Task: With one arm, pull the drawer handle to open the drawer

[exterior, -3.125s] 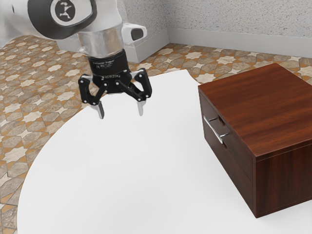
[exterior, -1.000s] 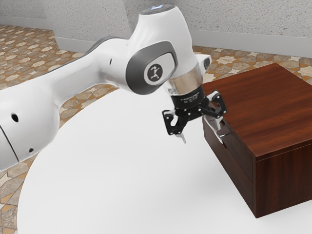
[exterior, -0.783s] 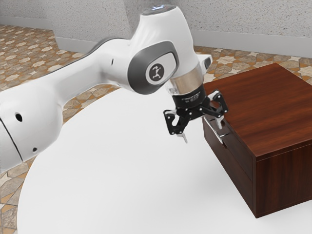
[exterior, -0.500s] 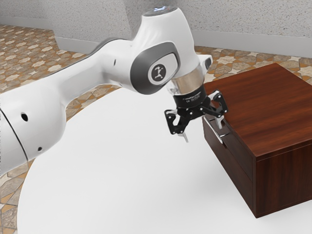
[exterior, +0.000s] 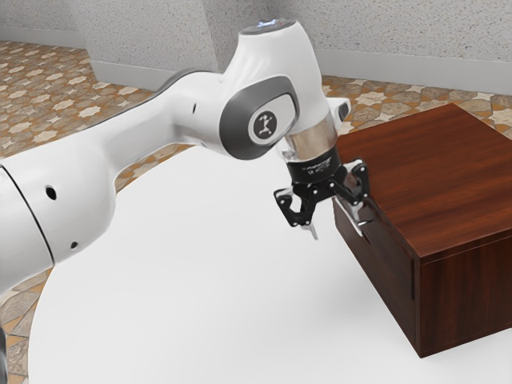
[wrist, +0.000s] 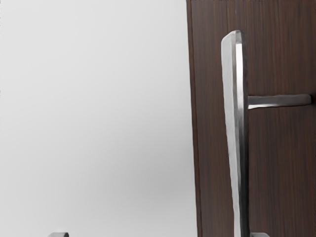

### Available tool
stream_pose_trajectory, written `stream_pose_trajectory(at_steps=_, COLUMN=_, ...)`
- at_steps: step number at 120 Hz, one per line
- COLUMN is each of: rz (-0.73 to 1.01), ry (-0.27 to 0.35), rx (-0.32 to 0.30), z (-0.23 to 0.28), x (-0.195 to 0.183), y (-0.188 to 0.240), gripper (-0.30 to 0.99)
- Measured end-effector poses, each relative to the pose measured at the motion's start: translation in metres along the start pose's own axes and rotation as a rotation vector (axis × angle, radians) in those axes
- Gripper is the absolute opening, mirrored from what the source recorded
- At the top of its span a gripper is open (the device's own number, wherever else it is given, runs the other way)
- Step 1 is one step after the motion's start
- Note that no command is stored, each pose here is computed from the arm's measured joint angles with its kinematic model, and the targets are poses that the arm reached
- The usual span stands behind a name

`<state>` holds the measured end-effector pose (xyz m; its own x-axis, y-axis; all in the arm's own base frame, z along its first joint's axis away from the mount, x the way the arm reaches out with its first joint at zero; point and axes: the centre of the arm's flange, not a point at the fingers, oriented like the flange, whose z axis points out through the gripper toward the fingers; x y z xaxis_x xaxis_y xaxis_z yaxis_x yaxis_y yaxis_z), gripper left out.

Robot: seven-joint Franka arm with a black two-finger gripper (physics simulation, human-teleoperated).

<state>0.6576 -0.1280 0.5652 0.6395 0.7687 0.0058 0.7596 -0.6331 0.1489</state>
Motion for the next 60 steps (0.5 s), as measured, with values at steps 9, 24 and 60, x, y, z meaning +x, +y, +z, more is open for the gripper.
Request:
stream_pose_trajectory(at_steps=9, rz=-0.001, ry=-0.001, rx=0.003, z=0.001, x=0.001, y=-0.001, gripper=0.44)
stream_pose_trajectory(at_steps=24, rz=-0.005, ry=-0.002, rx=0.003, z=-0.001, x=0.002, y=-0.003, gripper=0.43)
stream_pose_trajectory(at_steps=60, rz=-0.019, ry=-0.011, rx=0.017, z=-0.005, x=0.002, y=-0.022, gripper=0.42)
